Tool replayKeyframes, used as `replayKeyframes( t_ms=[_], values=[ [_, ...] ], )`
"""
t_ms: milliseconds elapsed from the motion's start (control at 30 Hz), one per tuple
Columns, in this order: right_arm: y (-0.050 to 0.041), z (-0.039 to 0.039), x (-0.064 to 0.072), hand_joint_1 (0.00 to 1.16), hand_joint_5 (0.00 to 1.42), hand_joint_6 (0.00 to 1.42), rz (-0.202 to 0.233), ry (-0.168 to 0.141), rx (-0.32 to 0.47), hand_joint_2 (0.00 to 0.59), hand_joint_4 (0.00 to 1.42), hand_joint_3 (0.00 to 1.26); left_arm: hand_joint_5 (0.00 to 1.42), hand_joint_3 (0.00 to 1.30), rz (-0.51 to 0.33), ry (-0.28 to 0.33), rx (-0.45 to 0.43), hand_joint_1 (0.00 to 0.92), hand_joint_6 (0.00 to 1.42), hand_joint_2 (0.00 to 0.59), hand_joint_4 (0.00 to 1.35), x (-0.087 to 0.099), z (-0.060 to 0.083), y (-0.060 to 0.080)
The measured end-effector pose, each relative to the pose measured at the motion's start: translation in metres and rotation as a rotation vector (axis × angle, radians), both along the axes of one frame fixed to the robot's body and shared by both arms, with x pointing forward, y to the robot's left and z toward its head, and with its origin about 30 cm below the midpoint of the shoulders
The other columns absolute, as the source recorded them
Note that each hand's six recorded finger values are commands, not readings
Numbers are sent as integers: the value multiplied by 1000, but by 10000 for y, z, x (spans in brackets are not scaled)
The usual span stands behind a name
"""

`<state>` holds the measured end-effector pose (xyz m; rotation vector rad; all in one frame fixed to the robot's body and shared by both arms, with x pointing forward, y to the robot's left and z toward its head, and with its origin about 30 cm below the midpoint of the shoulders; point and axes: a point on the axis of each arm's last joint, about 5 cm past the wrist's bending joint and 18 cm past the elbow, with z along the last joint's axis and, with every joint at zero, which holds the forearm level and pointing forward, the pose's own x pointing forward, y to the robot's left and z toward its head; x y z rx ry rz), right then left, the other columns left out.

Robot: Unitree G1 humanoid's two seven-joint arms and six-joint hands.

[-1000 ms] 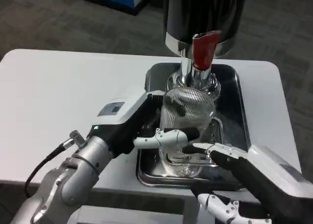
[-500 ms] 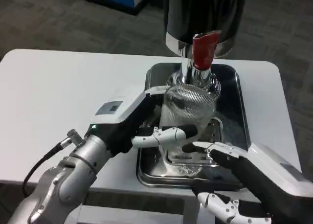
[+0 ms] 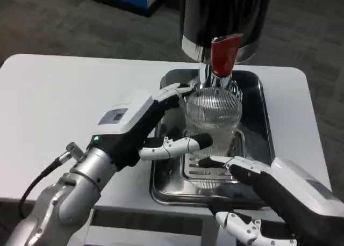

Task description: Grasp the cup under the faucet to collect the drink, then remove the cup.

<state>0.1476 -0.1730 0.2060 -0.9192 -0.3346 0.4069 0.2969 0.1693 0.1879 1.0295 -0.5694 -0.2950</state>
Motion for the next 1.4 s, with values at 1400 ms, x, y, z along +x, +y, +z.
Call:
replayKeyframes(
  t_ms=[1400],
  values=[
    [38,-8,18,379,108,49,4,5,7,479,161,215,82,92,-176,-65,-339,0,196,25,0,-694,682,169]
  ],
)
